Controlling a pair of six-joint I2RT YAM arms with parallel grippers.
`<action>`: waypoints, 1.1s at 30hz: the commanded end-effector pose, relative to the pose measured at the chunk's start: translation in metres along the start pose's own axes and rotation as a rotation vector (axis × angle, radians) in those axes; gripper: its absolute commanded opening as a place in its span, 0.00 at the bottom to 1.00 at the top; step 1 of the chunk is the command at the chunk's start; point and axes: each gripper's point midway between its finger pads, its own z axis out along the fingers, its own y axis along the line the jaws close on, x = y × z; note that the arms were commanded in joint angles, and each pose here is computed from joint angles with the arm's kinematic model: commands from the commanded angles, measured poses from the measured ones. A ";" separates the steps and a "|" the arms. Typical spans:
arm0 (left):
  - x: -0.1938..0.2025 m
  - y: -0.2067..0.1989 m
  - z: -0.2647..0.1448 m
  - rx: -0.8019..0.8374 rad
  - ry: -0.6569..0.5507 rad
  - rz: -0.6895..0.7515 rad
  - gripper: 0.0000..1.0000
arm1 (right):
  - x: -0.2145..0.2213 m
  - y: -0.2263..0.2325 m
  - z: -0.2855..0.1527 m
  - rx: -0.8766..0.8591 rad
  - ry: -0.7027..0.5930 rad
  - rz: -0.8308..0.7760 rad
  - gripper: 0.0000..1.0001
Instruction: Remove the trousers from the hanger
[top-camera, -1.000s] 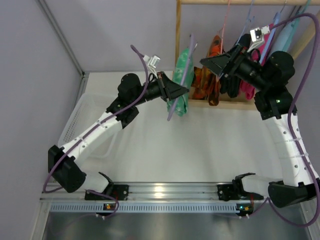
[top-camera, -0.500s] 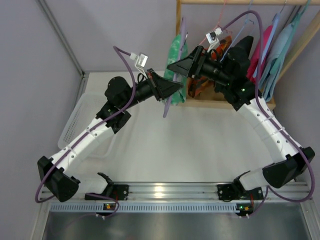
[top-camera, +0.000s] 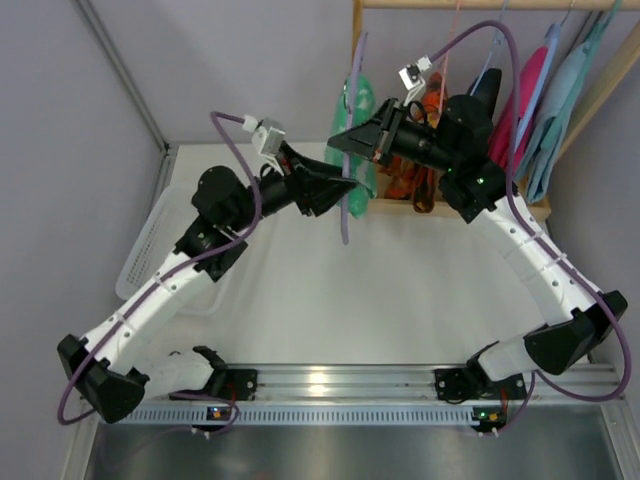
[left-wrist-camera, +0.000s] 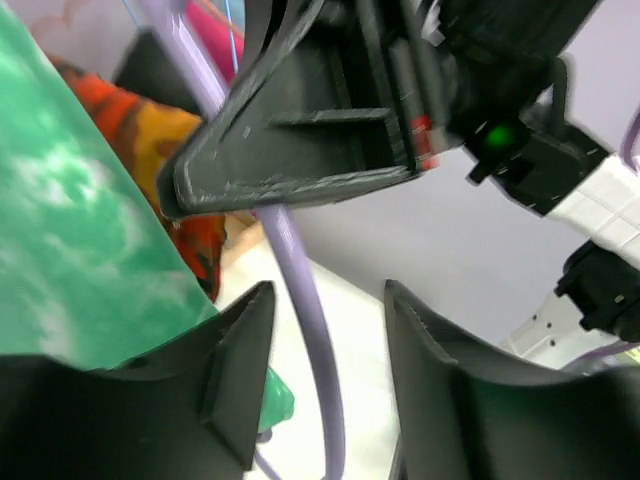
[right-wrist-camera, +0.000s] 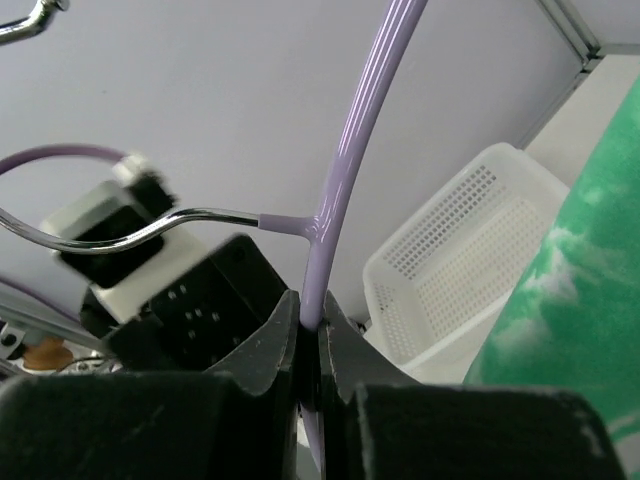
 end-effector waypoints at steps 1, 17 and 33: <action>-0.067 -0.039 -0.045 -0.002 -0.190 0.395 0.57 | -0.017 0.062 -0.016 -0.182 -0.047 -0.138 0.00; 0.042 0.047 -0.121 -0.237 0.064 0.890 0.98 | -0.004 0.085 -0.028 -0.288 0.032 0.086 0.00; 0.054 0.047 -0.070 -0.090 0.021 0.824 0.98 | 0.016 0.084 -0.029 -0.354 0.135 0.130 0.00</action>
